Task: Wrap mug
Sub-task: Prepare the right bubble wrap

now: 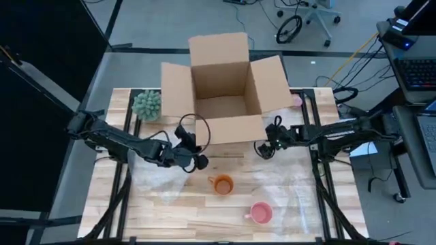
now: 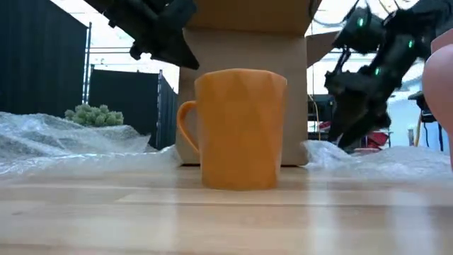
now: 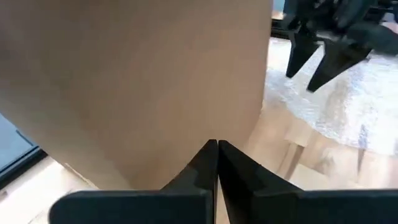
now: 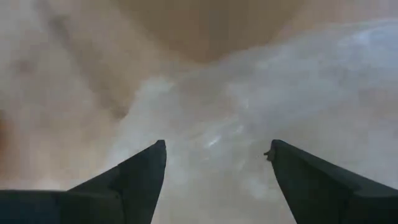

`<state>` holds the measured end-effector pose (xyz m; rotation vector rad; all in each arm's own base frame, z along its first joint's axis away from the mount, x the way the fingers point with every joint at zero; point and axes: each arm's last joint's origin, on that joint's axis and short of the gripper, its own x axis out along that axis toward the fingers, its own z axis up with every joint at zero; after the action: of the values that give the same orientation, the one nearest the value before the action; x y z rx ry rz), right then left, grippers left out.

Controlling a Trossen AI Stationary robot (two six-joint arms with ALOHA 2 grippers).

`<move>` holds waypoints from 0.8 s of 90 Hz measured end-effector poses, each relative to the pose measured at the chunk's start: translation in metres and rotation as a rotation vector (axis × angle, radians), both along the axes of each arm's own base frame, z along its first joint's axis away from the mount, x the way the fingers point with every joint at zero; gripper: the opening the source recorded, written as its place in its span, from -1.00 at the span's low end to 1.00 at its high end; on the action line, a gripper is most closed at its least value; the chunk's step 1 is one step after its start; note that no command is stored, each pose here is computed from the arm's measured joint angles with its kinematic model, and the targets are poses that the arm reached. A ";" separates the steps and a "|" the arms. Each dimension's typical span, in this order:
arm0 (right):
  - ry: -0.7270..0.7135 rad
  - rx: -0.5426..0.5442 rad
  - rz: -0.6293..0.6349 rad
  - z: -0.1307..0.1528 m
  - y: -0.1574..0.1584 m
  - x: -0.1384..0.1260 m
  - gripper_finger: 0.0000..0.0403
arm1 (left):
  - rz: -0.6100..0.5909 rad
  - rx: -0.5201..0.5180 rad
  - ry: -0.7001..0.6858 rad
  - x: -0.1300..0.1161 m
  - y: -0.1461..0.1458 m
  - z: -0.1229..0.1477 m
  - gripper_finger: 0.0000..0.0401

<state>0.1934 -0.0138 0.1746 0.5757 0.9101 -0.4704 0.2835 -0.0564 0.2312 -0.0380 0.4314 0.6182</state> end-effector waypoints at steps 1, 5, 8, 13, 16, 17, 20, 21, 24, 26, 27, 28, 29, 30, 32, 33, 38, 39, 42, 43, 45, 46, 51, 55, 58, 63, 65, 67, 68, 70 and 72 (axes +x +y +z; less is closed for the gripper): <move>0.009 0.003 0.009 0.002 0.002 -0.001 0.34 | -0.002 0.000 0.000 0.000 -0.001 0.000 -1.00; 0.043 0.011 0.046 0.010 0.009 -0.005 0.34 | -0.010 -0.001 -0.001 -0.001 -0.003 0.000 -1.00; 0.062 0.015 0.077 0.015 0.016 -0.008 0.34 | -0.017 -0.001 0.000 -0.001 -0.005 0.000 -1.00; 0.092 0.018 0.134 0.022 0.027 -0.014 0.34 | -0.030 -0.001 0.000 -0.002 -0.008 0.000 -1.00; 0.108 0.020 0.167 0.024 0.034 -0.018 0.34 | -0.038 -0.001 0.000 -0.002 -0.010 0.000 -1.00; 0.111 0.021 0.178 0.025 0.037 -0.019 0.34 | -0.041 -0.002 0.000 -0.002 -0.011 0.000 -1.00; 0.119 0.023 0.216 0.025 0.044 -0.023 0.34 | -0.049 -0.002 -0.001 -0.003 -0.014 0.000 -1.00; 0.120 0.025 0.227 0.026 0.047 -0.024 0.34 | -0.052 -0.002 -0.001 -0.003 -0.014 0.000 -1.00; 0.121 0.029 0.259 0.026 0.054 -0.027 0.34 | -0.059 -0.001 0.000 -0.004 -0.016 0.000 -1.00; 0.118 0.033 0.282 0.027 0.059 -0.029 0.34 | -0.066 -0.001 0.001 -0.004 -0.018 0.000 -1.00; 0.117 0.035 0.292 0.027 0.061 -0.030 0.34 | -0.068 -0.001 0.001 -0.004 -0.018 0.000 -1.00; 0.115 0.037 0.302 0.027 0.063 -0.031 0.34 | -0.073 -0.001 0.002 -0.004 -0.019 0.000 -1.00; 0.114 0.039 0.310 0.028 0.065 -0.031 0.34 | -0.078 -0.001 0.003 -0.005 -0.020 0.000 -1.00; 0.112 0.042 0.318 0.028 0.068 -0.032 0.34 | -0.082 -0.003 0.004 -0.005 -0.020 0.000 -1.00; 0.107 0.049 0.332 0.029 0.072 -0.034 0.34 | -0.092 -0.006 0.005 -0.005 -0.022 0.000 -1.00; 0.104 0.053 0.339 0.029 0.074 -0.035 0.34 | -0.095 -0.008 0.005 -0.005 -0.022 0.000 -1.00; 0.081 0.080 0.349 0.031 0.082 -0.038 0.34 | -0.114 -0.015 0.008 -0.006 -0.025 0.000 -1.00; 0.075 0.087 0.349 0.031 0.084 -0.038 0.34 | -0.117 -0.016 0.008 -0.006 -0.025 0.000 -1.00; 0.056 0.107 0.349 0.034 0.088 -0.039 0.34 | -0.127 -0.021 0.008 -0.006 -0.026 0.000 -1.00; 0.047 0.115 0.349 0.035 0.090 -0.039 0.34 | -0.131 -0.024 0.008 -0.006 -0.027 0.000 -1.00; 0.026 0.132 0.351 0.037 0.094 -0.038 0.34 | -0.138 -0.028 0.009 -0.006 -0.028 0.000 -1.00; 0.012 0.141 0.353 0.039 0.096 -0.037 0.34 | -0.141 -0.030 0.009 -0.006 -0.028 0.000 -1.00; -0.062 0.182 0.376 0.048 0.107 -0.032 0.34 | -0.153 -0.039 0.007 -0.006 -0.029 0.000 -1.00; -0.105 0.199 0.402 0.054 0.116 -0.027 0.34 | -0.156 -0.041 0.006 -0.006 -0.030 0.000 -1.00; -0.112 0.199 0.415 0.057 0.121 -0.023 0.34 | -0.157 -0.042 0.007 -0.006 -0.030 0.000 -1.00; -0.086 0.183 0.426 0.057 0.129 -0.015 0.34 | -0.157 -0.042 0.007 -0.006 -0.030 0.000 -1.00; -0.068 0.176 0.429 0.056 0.132 -0.012 0.34 | -0.157 -0.042 0.007 -0.006 -0.030 0.000 -1.00; -0.047 0.166 0.430 0.055 0.135 -0.009 0.34 | -0.157 -0.042 0.007 -0.006 -0.030 0.000 -1.00; -0.037 0.162 0.430 0.054 0.136 -0.007 0.34 | -0.157 -0.042 0.007 -0.006 -0.030 0.000 -1.00; -0.013 0.152 0.431 0.052 0.139 -0.003 0.34 | -0.157 -0.042 0.007 -0.006 -0.030 0.000 -1.00; 0.010 0.142 0.432 0.051 0.142 0.000 0.34 | -0.157 -0.042 0.007 -0.006 -0.030 0.000 -1.00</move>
<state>0.1939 0.1280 0.2252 0.4871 1.0499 -0.0197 0.2771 -0.0862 0.2310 -0.0419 0.4493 0.4551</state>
